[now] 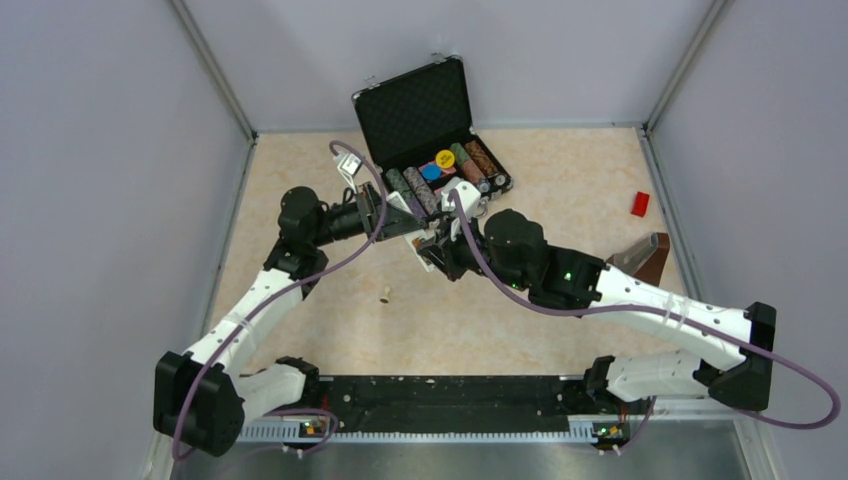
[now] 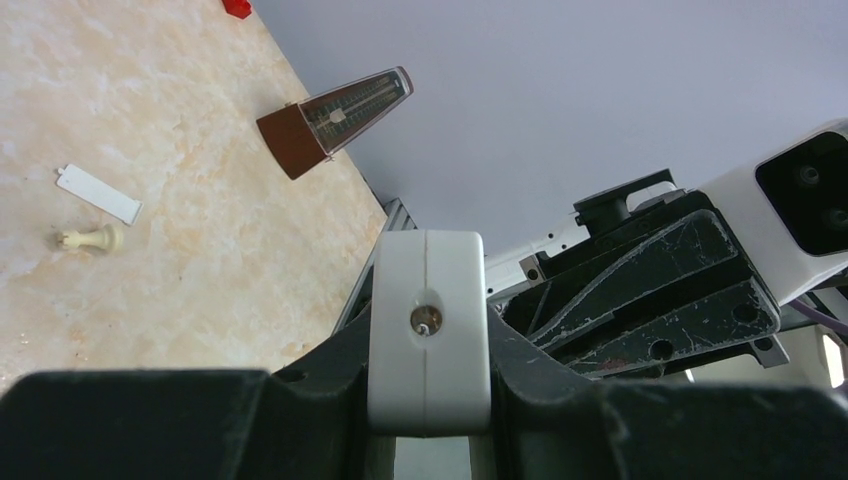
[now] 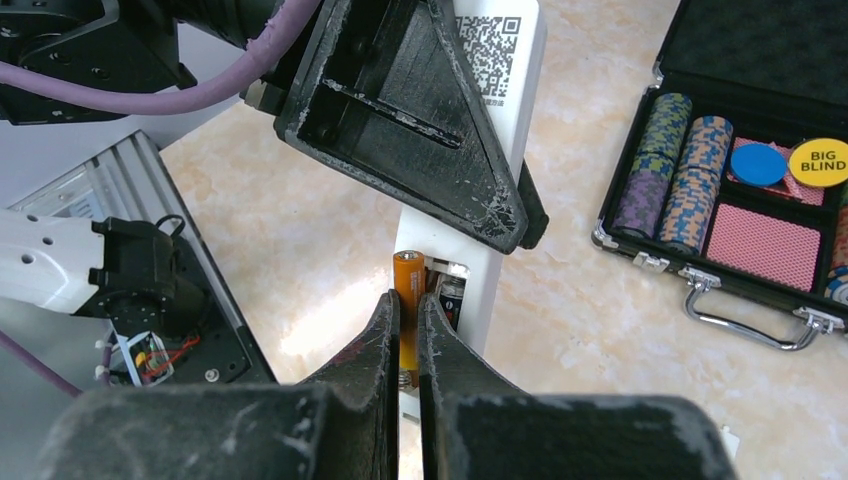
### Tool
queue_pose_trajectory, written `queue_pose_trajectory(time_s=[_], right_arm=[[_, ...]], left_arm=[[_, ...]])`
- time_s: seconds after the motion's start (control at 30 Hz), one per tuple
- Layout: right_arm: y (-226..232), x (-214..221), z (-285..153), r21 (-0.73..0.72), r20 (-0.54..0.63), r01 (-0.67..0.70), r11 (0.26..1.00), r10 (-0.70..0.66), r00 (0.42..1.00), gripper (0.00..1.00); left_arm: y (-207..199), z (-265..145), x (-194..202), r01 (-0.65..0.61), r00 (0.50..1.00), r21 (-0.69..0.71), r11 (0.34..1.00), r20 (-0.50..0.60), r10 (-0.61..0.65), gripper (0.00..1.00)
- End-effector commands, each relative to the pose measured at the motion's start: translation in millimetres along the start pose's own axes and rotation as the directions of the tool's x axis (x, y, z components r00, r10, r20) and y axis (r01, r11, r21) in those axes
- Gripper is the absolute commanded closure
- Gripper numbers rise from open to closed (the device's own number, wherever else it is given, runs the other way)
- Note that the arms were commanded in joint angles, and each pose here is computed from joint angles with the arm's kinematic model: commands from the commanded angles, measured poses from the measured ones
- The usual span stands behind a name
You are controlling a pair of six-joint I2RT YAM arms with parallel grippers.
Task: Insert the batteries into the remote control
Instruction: Load the battery into the remote control.
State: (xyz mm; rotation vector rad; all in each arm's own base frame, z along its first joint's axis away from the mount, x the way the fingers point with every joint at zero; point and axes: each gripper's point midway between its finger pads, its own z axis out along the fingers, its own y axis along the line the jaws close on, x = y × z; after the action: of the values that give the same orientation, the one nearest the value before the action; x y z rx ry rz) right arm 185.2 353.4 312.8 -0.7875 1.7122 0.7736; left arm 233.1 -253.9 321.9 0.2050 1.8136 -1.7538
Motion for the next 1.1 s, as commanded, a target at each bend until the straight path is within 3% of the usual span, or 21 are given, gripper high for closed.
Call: queue_pose_trajectory(time_s=[0.0,0.13,0.47,0.63,0.77,0.83,0.93,1.07], right_arm=[[-0.6,11.5,-3.3,0.021,-0.037,-0.021,1.0,0.022,0.999,0.94],[-4.0,0.3,-2.2,0.06,-0.009,-0.077,0.995,0.078,0.997,0.74],[-6.6,-36.7,-15.7,0.077,0.078,-0.171,0.982,0.165,0.983,0.53],[-22.9,-53.9,-30.9,0.12,0.138,-0.293,0.948,0.277,0.951,0.32],[-40.9,-47.6,-35.6,0.201,0.134,-0.454,0.868,0.435,0.89,0.09],[-42.5,-40.7,-35.1,0.209,0.129,-0.54,0.816,0.524,0.842,0.02],[-31.2,-26.4,-26.0,0.154,0.088,-0.671,0.725,0.667,0.74,0.01],[-12.1,-21.2,-11.3,0.076,0.033,-0.76,0.645,0.761,0.648,0.01]], left_arm=[[-22.8,0.2,-13.2,-0.078,0.996,0.057,0.995,0.038,0.076,1.0],[-21.6,-0.1,-12.5,-0.077,0.996,0.055,0.996,0.038,0.075,1.0],[-18.0,0.7,-12.9,-0.082,0.996,0.047,0.996,0.042,0.08,1.0],[-18.4,0.4,-14.8,-0.087,0.995,0.044,0.995,0.052,0.085,1.0],[-22.5,-0.3,-19.0,-0.099,0.992,0.046,0.994,0.077,0.095,1.0],[-26.4,-0.8,-21.9,-0.108,0.99,0.049,0.993,0.096,0.103,1.0],[-30.2,-1.4,-26.4,-0.11,0.987,0.05,0.993,0.123,0.103,1.0],[-34.2,-2.7,-30.7,-0.113,0.983,0.051,0.992,0.15,0.104,1.0]])
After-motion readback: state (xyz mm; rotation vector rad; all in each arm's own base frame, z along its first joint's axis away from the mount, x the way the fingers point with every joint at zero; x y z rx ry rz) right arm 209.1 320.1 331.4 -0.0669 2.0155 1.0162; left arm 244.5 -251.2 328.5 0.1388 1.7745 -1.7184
